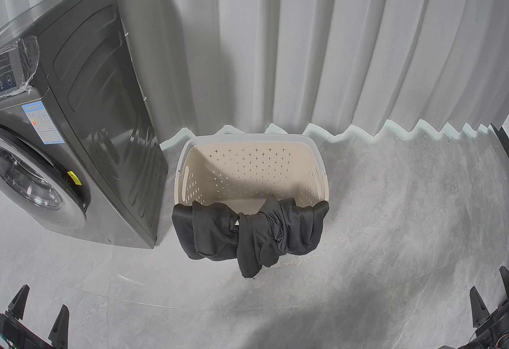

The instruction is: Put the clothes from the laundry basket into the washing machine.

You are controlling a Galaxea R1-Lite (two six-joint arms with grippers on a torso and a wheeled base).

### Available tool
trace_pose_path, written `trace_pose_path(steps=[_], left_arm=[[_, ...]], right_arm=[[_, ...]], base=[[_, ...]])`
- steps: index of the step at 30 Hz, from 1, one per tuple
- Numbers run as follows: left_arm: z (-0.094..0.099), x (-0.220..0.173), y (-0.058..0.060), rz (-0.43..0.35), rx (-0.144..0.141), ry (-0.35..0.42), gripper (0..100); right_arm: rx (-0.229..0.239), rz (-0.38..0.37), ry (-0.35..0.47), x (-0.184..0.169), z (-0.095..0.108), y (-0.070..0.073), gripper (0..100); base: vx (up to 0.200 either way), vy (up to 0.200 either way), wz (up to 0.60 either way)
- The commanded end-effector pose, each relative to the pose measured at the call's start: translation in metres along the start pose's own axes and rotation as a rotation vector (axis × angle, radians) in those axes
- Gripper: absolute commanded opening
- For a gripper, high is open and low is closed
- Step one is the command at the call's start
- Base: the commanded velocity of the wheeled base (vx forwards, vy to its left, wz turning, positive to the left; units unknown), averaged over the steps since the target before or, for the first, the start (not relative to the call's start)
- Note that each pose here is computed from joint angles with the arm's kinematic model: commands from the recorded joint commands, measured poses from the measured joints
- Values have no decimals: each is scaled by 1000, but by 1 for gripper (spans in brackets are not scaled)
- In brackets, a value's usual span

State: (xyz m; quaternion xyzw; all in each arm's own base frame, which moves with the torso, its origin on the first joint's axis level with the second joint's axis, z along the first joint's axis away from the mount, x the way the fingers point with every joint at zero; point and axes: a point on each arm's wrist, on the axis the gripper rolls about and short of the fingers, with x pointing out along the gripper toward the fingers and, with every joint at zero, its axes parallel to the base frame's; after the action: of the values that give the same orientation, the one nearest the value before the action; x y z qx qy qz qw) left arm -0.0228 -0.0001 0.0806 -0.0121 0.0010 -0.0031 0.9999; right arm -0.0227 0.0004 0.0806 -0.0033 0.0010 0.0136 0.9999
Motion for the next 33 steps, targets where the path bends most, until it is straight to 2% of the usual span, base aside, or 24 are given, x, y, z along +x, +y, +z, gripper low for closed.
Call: trace_pose_path(steps=[1,8,33], left_arm=[[-4,0,0,0,0,-3,100],[-4,0,0,0,-2,-3,100],[-5,0,0,0,-2,-2,100]], right_arm=[[-1,0,-1,0,-5,0,100],[-1,2,-1,0,-5,0,100],[-1,2,-1,0,-5,0,100]], base=[[0,0,0],[0,0,0],[0,200,0]])
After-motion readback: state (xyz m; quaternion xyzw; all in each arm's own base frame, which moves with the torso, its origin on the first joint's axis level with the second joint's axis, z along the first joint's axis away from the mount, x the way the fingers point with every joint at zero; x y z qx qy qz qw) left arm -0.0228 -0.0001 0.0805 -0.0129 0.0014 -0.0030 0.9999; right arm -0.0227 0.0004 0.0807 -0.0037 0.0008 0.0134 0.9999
